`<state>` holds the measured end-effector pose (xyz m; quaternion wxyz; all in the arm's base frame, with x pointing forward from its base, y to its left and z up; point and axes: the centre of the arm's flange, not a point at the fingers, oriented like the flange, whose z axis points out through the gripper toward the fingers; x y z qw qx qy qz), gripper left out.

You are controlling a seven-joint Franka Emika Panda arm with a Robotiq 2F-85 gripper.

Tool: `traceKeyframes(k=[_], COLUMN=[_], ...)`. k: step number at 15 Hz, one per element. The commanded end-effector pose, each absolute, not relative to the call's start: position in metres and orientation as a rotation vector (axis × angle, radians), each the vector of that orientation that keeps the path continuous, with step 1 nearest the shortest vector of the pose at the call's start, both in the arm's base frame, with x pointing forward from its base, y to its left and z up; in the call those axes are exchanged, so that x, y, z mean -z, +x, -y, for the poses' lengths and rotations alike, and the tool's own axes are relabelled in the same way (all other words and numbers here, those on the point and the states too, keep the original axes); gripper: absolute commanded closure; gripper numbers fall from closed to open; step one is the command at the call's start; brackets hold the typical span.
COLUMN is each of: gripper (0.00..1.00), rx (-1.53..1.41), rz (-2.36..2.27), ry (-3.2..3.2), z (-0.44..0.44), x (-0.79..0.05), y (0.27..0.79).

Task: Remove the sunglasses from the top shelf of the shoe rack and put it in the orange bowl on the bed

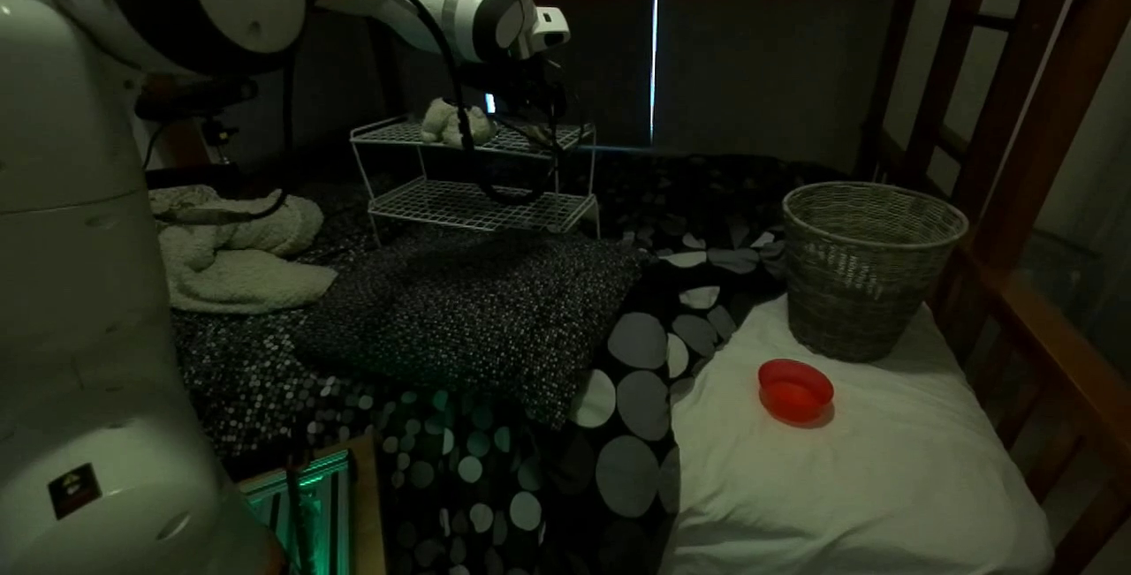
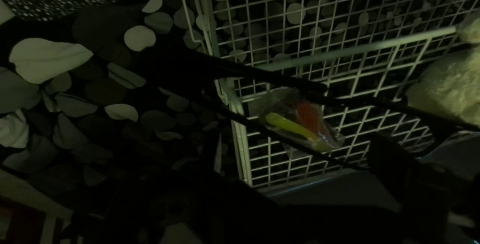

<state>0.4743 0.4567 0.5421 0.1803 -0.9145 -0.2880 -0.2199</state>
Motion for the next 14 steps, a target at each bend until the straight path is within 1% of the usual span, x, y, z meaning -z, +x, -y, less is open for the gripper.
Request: traceKeyframes(k=[1,2,3,4,5,12,13,14], gripper=[0.00,0.01,0.06,0.16,0.31,0.86,0.92,0.99], rx=[0.619,0.616,0.615,0.608,0.605,0.579,0.570,0.564], rz=[0.837,0.838,0.842,0.846,0.856,0.870,0.870,0.872], ry=[-2.537,-2.530,-2.523,-2.519,-2.515,-2.520,-2.524,-2.528], z=[-0.484,-0.488,-0.492,-0.494,-0.497,-0.506,-0.506,-0.506], x=[-0.528,-0.524,-0.522,-0.521,-0.520,-0.513,-0.512,-0.511], y=[0.490,0.492,0.495,0.495,0.496,0.500,0.500,0.501])
